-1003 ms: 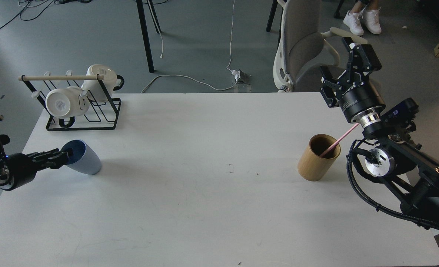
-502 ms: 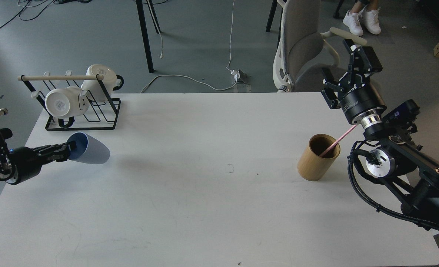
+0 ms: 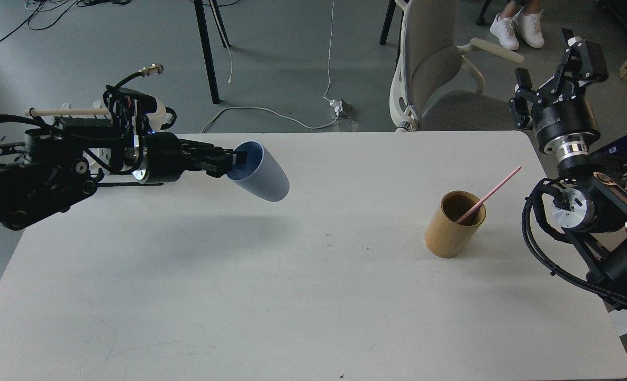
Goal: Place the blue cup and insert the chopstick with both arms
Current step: 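Carry the blue cup toward the table center and lower it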
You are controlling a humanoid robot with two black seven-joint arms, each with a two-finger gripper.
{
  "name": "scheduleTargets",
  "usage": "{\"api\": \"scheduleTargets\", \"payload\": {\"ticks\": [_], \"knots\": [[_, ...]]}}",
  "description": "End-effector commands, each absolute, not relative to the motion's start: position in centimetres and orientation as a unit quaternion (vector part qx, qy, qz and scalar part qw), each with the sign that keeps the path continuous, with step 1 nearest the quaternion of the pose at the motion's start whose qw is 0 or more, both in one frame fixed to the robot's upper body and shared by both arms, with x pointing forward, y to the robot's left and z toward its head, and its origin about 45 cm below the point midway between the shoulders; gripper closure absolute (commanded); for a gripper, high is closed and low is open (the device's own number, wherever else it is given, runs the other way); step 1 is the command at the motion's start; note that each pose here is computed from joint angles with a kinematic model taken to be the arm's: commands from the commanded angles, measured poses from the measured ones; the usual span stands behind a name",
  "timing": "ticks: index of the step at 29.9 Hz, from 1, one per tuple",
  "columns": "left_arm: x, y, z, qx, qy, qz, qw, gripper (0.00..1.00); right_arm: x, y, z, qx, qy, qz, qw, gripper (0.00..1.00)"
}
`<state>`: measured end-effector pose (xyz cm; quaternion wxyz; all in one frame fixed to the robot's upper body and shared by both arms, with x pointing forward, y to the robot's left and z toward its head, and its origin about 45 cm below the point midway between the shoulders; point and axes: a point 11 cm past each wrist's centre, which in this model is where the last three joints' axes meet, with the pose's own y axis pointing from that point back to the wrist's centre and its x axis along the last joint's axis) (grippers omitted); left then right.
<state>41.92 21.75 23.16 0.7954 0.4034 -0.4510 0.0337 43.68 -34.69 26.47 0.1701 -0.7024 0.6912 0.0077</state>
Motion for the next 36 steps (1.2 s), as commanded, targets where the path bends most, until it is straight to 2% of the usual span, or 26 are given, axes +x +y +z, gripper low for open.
{"api": "scheduleTargets", "payload": {"ticks": [1,11,22,32,36], "knots": [[42.6,18.2,22.8,0.421,-0.48,-0.028,0.769,1.0,43.9,-35.1,26.5,-0.698,0.696,0.005,0.168,0.05],[44.4,16.3,19.2,0.482,-0.523,-0.091,0.697,1.0,43.7,-35.3,26.1,-0.697,0.698,0.008,0.164,0.05],[43.0,15.4,16.7,0.477,-0.511,-0.11,0.706,0.99,43.7,-35.2,25.9,-0.698,0.698,0.009,0.162,0.05],[43.1,15.8,15.4,0.489,-0.505,-0.105,0.704,0.97,43.6,-35.2,25.7,-0.698,0.698,0.01,0.16,0.05],[43.1,15.9,15.4,0.489,-0.504,-0.105,0.704,0.92,43.6,-35.2,25.6,-0.698,0.698,0.012,0.16,0.05]]}}
